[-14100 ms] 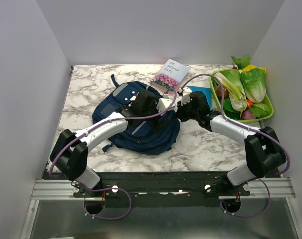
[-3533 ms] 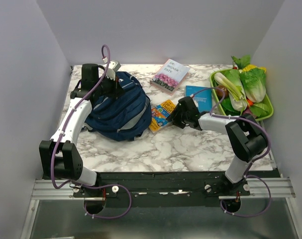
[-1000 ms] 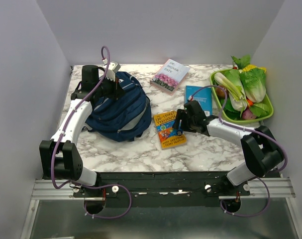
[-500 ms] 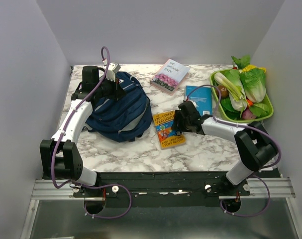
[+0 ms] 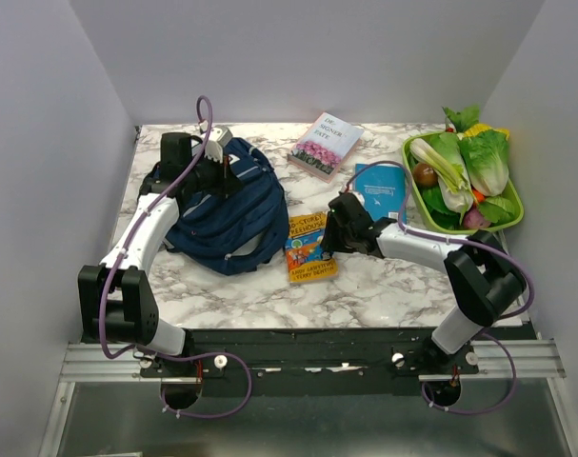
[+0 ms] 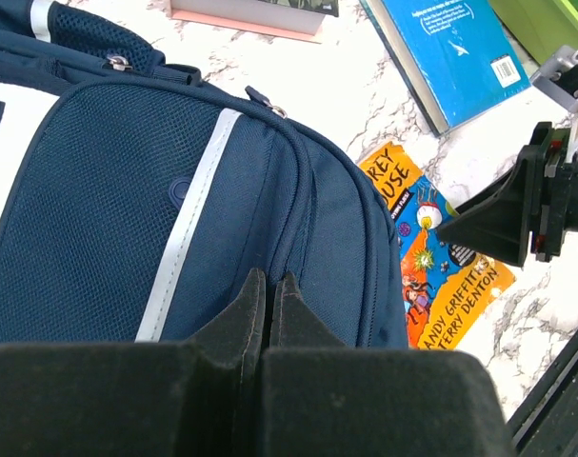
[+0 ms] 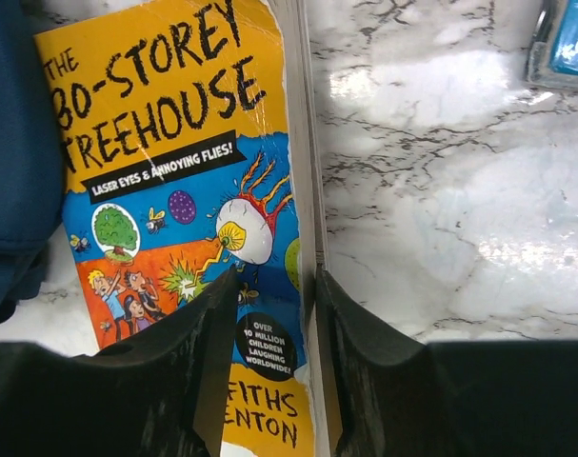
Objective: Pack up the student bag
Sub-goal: Pick up the book from the center of the board.
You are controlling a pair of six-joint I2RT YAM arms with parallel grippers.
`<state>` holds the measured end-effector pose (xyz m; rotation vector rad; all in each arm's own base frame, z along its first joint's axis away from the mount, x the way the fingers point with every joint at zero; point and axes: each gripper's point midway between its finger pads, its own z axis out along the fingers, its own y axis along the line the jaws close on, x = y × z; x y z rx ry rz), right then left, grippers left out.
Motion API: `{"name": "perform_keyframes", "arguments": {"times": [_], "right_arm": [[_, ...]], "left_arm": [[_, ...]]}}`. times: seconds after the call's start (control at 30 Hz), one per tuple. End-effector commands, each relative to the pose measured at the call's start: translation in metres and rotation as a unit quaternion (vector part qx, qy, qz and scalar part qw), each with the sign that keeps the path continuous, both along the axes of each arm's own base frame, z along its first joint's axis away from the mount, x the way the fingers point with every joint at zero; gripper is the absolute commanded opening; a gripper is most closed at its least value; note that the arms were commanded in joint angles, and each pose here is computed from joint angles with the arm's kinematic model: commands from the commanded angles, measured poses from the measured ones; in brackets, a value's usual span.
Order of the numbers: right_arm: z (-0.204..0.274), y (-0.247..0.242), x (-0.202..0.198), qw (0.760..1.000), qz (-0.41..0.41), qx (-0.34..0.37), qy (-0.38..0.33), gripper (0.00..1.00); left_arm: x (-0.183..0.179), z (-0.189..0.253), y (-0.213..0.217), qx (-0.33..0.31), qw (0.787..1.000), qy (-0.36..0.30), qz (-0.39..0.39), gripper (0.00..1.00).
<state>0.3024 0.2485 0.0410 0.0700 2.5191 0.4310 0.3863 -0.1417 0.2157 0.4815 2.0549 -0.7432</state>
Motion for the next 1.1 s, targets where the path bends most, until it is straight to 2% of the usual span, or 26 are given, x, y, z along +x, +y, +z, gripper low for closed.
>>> {"name": "perform_keyframes", "arguments": {"times": [0.0, 0.4, 0.73, 0.8, 1.07], "right_arm": [[0.038, 0.029, 0.006, 0.998, 0.013, 0.055, -0.022, 0.44], [0.068, 0.059, 0.003, 0.994, 0.043, 0.092, -0.036, 0.45], [0.096, 0.086, -0.004, 0.974, 0.091, 0.191, -0.085, 0.46], [0.094, 0.088, -0.004, 0.972, 0.098, 0.193, -0.087, 0.46], [0.033, 0.089, -0.013, 0.984, 0.101, 0.147, 0.001, 0.45]], "left_arm": [[0.000, 0.027, -0.006, -0.020, 0.999, -0.047, -0.014, 0.00], [-0.002, 0.026, -0.008, -0.020, 0.999, -0.048, -0.017, 0.00], [0.000, 0.026, -0.009, -0.021, 0.999, -0.047, -0.017, 0.00], [0.000, 0.025, -0.009, -0.020, 0.999, -0.047, -0.018, 0.00], [0.000, 0.027, -0.009, -0.021, 0.998, -0.049, -0.019, 0.00]]}}
